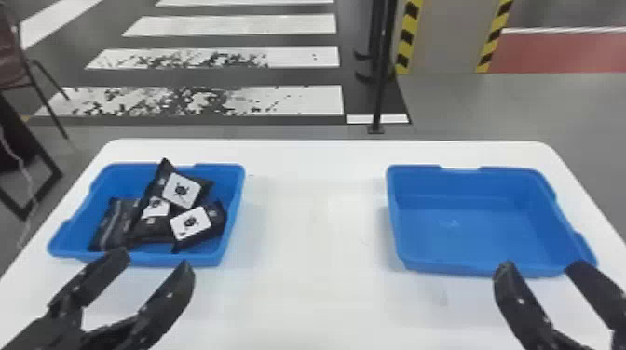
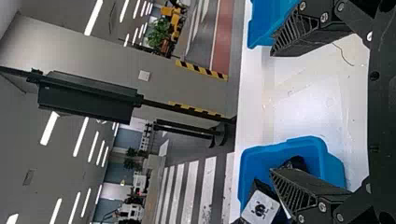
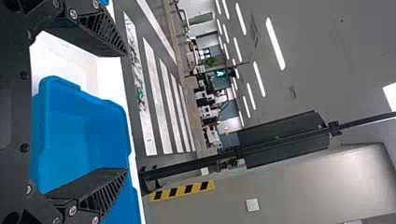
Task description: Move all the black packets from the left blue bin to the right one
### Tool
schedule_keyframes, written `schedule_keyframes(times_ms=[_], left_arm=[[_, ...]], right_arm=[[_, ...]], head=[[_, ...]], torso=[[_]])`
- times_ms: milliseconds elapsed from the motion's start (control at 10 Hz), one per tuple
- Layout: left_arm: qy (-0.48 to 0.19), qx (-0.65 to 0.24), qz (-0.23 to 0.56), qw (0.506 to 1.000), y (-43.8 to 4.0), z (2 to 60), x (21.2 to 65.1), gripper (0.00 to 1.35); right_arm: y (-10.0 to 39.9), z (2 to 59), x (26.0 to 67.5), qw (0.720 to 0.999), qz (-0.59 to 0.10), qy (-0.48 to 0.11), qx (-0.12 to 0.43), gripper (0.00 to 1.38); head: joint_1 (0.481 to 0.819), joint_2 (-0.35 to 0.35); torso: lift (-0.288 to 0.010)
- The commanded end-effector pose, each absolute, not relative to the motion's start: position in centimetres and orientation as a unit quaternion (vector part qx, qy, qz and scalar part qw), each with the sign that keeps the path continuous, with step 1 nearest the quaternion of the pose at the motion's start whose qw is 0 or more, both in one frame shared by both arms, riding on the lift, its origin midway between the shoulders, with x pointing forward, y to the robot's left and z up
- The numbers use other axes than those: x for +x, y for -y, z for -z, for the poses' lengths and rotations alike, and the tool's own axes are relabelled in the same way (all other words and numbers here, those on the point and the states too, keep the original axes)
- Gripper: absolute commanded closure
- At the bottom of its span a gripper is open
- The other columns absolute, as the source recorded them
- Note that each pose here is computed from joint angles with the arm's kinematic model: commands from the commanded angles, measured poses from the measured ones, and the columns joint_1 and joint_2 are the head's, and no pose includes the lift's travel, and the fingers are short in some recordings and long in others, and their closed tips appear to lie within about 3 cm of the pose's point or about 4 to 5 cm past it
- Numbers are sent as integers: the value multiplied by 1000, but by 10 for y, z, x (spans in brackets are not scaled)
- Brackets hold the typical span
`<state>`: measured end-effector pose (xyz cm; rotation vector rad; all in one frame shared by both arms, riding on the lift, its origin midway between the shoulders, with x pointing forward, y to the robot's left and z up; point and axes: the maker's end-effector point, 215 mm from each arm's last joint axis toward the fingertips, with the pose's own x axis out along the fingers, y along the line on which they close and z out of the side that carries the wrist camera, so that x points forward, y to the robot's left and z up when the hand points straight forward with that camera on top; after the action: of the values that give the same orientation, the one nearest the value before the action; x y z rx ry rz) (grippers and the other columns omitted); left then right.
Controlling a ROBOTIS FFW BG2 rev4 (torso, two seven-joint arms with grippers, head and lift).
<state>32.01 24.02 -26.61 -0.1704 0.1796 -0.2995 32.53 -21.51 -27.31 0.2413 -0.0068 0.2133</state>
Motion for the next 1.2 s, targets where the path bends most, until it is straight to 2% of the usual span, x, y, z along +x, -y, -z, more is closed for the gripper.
schedule_keyframes(times_ms=[0, 200, 600, 900, 1100], left_arm=[[-90, -85, 149, 981, -240, 267, 320, 188], [-99, -82, 150, 980, -240, 271, 321, 191], [-132, -22, 122, 983, -276, 283, 348, 240], [-197, -6, 110, 974, -305, 321, 381, 245], [-201, -18, 109, 973, -318, 328, 415, 240]], right_arm=[[215, 274, 325, 987, -106, 3, 122, 154], [215, 275, 325, 987, -105, 2, 122, 154], [213, 280, 325, 986, -107, -5, 126, 154], [211, 283, 326, 986, -109, -8, 129, 154], [209, 285, 326, 985, -110, -11, 132, 154]], head=[[695, 46], [695, 46], [695, 73], [695, 128], [695, 153]], torso=[[-185], [-185], [-185], [-185], [-185]])
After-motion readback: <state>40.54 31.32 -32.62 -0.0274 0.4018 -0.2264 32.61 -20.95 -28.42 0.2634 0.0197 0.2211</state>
